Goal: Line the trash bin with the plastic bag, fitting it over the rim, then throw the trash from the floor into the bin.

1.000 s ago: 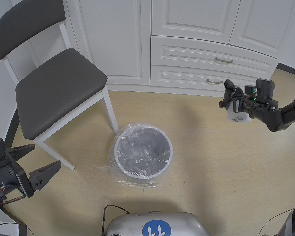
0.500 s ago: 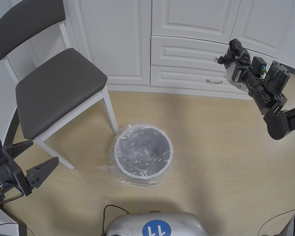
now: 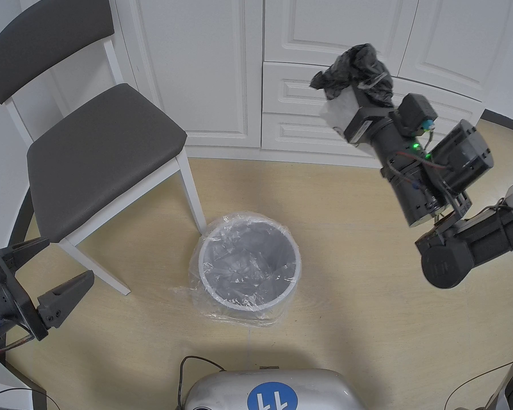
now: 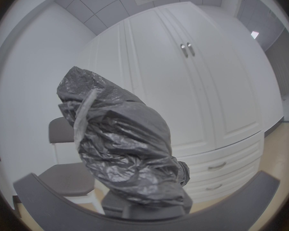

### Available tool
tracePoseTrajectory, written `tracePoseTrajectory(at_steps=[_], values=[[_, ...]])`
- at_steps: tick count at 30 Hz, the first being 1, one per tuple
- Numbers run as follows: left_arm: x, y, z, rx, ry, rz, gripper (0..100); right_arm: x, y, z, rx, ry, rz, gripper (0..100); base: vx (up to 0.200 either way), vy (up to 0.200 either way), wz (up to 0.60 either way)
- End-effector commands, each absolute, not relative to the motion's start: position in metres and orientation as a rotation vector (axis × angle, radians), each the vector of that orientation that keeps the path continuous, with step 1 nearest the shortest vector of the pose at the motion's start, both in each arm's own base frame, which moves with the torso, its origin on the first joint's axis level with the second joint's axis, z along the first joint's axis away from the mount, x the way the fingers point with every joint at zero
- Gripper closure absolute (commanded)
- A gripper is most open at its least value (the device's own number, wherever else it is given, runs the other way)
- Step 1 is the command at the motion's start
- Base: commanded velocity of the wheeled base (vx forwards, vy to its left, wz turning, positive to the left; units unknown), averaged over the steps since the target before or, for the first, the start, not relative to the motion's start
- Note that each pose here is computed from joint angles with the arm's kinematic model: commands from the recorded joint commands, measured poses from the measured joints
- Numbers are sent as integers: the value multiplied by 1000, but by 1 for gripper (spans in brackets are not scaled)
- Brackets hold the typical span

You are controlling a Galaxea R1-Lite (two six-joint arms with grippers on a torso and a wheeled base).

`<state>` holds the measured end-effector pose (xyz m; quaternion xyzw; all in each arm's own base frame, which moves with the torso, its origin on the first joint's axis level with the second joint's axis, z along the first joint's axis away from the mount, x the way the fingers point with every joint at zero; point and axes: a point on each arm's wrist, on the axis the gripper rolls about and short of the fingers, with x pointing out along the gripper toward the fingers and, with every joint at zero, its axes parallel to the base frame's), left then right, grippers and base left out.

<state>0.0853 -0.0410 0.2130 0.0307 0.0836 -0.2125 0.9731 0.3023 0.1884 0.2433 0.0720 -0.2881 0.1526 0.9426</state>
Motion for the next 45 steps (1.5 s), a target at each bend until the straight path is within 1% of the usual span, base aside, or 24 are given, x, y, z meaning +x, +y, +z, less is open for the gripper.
tracePoseTrajectory(at_steps=[1,5,6,9,11,14,15,16,18,26,28,29,31,32,35,45], values=[[82,-39,214,72,150,-428,0,301,220,218,155,-532,394,100,0,0,0],[83,-40,210,93,165,-430,0,299,243,190,176,-451,466,100,0,0,0],[83,-40,210,93,165,-430,0,299,244,188,177,-446,468,100,0,0,0],[84,-40,209,96,172,-430,0,308,254,165,187,-389,500,100,0,0,0],[84,-40,209,95,168,-430,0,311,257,154,178,-365,513,100,0,0,0],[82,-39,209,94,163,-430,0,309,256,132,137,-285,544,100,0,0,0],[82,-39,209,94,163,-430,0,309,256,130,133,-278,546,100,0,0,0],[82,-39,209,96,166,-430,0,305,256,120,106,-226,582,100,0,0,0],[83,-40,208,100,171,-432,0,303,257,108,80,-169,617,100,0,0,0],[84,-40,206,104,178,-432,0,311,264,61,16,-18,621,100,0,0,0],[84,-40,206,104,178,-434,0,312,265,56,12,-8,623,100,0,0,0],[85,-41,206,104,178,-434,0,316,269,43,5,12,627,100,0,0,0],[85,-41,207,101,173,-433,0,320,272,36,9,11,629,100,0,0,0],[85,-41,206,99,167,-433,0,325,278,25,22,17,630,100,0,0,0],[86,-41,207,97,158,-433,0,332,288,10,55,25,639,100,0,0,0],[86,-41,207,97,156,-433,0,356,301,-12,164,11,615,100,0,0,0]])
